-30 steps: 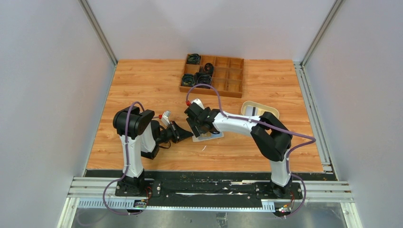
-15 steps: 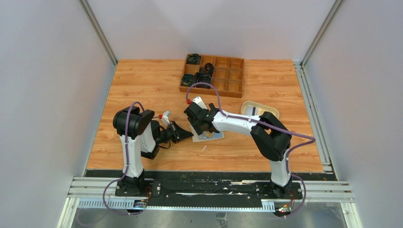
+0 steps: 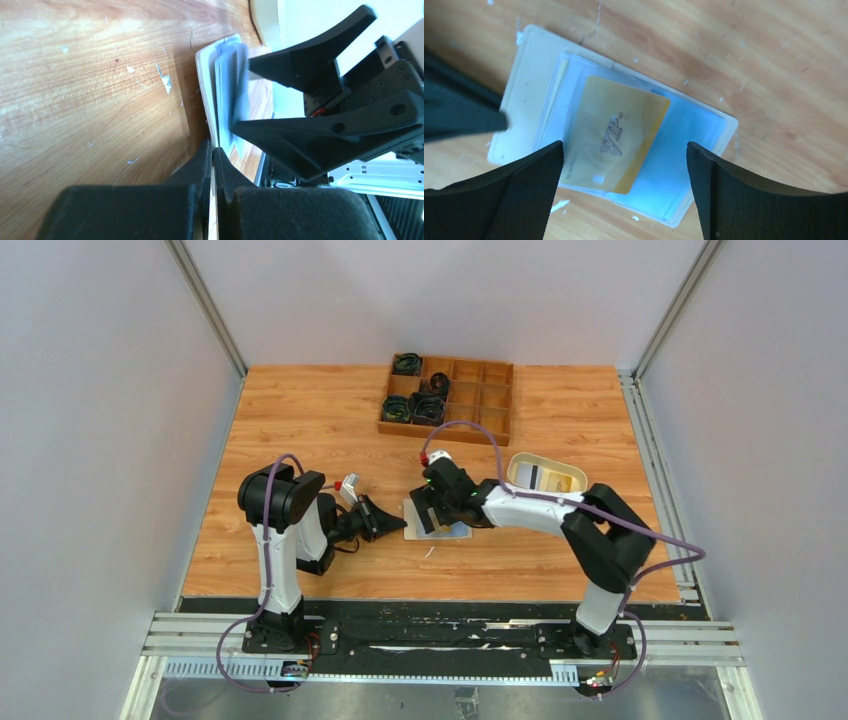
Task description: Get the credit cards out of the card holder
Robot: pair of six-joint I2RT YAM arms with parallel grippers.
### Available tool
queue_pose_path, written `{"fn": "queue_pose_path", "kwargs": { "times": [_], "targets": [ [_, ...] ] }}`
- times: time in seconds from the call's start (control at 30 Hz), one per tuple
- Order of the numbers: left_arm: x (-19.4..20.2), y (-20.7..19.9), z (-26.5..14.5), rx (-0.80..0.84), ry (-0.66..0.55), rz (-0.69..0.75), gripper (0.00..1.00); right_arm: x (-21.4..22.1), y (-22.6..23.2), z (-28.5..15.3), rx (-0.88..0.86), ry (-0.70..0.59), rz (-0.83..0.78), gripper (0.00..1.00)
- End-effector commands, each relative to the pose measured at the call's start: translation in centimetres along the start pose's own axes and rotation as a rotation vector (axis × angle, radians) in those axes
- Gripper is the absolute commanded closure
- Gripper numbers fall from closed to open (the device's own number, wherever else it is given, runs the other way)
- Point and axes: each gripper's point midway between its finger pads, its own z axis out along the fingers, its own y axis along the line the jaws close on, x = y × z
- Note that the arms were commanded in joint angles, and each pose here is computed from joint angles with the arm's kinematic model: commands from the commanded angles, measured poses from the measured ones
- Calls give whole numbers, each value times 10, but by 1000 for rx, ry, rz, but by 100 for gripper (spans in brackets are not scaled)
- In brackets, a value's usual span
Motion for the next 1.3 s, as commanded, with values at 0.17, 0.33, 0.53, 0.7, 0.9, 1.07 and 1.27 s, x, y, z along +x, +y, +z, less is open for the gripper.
{"fn": "queue_pose_path", "kwargs": {
  "times": [0.17, 0.33, 0.53, 0.7, 0.9, 1.07, 1.27],
  "targets": [
    [19, 34, -11, -93, 14, 21, 100, -24, 20, -34, -465, -147, 270, 6],
    [20, 33, -12, -93, 13, 23, 100, -18, 16, -30, -542, -133, 377, 6],
    [20, 32, -12, -92, 12, 24, 100, -9, 16, -22, -575, -102, 441, 6],
    [19, 31, -12, -90, 11, 23, 100, -5, 18, -19, -622, -82, 505, 6],
    [18, 31, -11, -87, 10, 24, 100, 9, 18, -17, -630, -39, 590, 9],
    [18, 30, -11, -85, 11, 24, 100, 16, 26, -19, -697, -25, 656, 21],
    [19, 30, -12, -85, 12, 24, 100, 17, 28, -23, -712, -33, 680, 37]
  ]
}}
